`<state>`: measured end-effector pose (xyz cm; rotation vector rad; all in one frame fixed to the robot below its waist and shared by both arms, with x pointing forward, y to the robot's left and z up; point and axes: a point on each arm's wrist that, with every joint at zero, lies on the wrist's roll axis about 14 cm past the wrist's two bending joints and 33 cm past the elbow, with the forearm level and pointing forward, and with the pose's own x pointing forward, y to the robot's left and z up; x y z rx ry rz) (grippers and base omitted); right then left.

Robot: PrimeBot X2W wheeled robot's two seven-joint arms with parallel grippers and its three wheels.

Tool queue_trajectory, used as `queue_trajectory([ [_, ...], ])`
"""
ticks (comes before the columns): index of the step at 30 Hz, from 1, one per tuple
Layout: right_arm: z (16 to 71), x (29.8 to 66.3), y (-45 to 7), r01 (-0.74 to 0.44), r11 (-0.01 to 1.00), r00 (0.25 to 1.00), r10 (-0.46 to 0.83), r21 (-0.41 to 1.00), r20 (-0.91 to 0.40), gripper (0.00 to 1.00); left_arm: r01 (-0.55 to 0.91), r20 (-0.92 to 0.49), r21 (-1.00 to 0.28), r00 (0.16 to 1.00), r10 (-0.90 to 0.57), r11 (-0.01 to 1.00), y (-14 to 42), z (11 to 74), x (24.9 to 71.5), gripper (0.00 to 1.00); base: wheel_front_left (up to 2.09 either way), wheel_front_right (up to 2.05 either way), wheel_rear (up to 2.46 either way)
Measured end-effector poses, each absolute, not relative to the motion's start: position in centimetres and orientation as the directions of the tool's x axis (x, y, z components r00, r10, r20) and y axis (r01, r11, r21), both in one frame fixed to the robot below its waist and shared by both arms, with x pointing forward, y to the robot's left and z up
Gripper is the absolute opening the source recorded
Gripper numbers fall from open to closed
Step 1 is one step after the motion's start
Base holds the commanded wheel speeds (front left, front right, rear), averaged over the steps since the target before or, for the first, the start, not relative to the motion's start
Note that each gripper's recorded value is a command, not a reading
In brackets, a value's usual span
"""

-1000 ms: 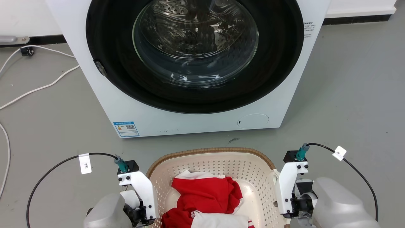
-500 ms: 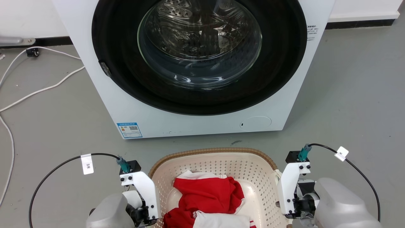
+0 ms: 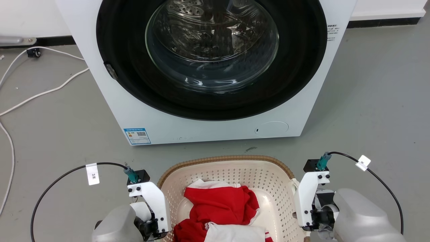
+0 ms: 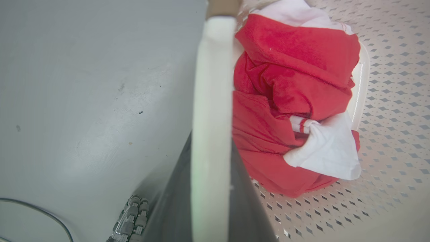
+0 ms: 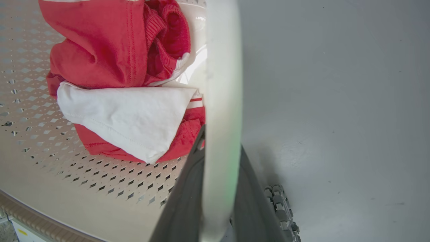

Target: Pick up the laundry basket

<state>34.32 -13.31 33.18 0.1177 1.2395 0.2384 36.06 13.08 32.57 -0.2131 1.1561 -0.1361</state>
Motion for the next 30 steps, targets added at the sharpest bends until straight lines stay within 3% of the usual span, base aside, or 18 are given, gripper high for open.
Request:
queue_trajectory([
  [30,33.02,34.67,-13.26,-0.107,0.969,0.31,0.247,0.225,-0.918,0.0,-0.001,-0.885,-0.241,0.41,-0.219,0.97,12.97,32.44,36.52,0.0,0.0,0.0,0.0],
])
